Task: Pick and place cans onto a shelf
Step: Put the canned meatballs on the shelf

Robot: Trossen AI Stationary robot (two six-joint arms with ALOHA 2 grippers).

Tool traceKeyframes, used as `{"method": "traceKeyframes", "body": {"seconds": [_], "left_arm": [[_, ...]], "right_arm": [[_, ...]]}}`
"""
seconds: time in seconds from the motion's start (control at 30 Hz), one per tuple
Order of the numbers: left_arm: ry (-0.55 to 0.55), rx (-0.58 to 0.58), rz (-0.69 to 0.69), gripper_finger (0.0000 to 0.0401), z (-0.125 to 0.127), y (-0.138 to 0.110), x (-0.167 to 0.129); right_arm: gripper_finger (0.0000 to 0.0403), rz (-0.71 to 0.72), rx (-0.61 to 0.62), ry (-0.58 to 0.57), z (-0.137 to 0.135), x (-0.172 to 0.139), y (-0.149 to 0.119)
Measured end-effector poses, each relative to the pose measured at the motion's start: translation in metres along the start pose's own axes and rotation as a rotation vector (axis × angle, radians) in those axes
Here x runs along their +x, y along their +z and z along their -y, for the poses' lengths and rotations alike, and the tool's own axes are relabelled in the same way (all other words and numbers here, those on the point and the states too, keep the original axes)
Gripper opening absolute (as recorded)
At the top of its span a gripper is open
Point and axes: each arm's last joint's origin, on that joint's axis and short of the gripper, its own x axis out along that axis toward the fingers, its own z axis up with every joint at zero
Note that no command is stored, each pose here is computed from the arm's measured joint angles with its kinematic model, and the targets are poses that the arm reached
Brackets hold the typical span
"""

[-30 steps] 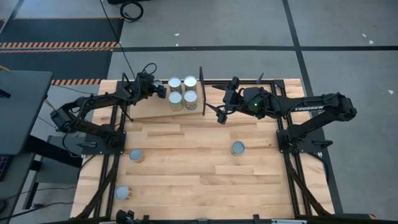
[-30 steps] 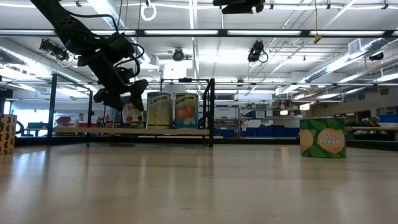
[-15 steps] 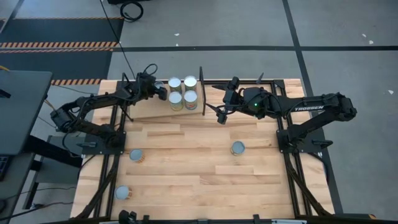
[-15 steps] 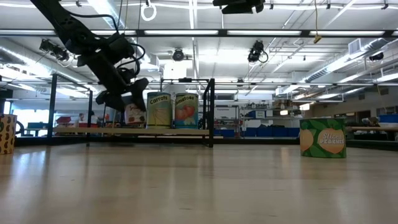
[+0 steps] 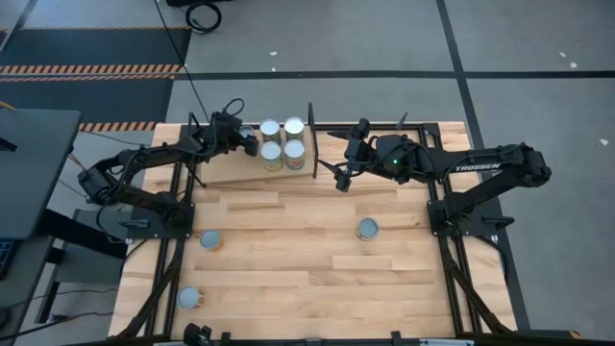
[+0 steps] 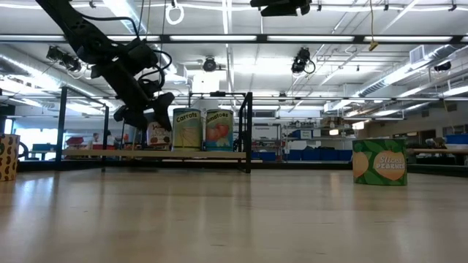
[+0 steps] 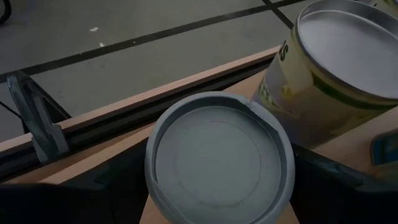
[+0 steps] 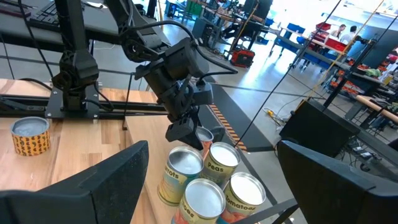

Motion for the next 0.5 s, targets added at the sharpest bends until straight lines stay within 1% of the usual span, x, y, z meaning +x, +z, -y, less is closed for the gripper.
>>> {"method": "traceKeyframes", "body": {"seconds": [0.5], "left_arm": [[-0.006,-0.006,0.017,0.0316,0.0005,0.0016,0.0]], "right_arm": [[0.0366,0.0,0.0,0.0,-0.0001,0.0,0.0]]}}
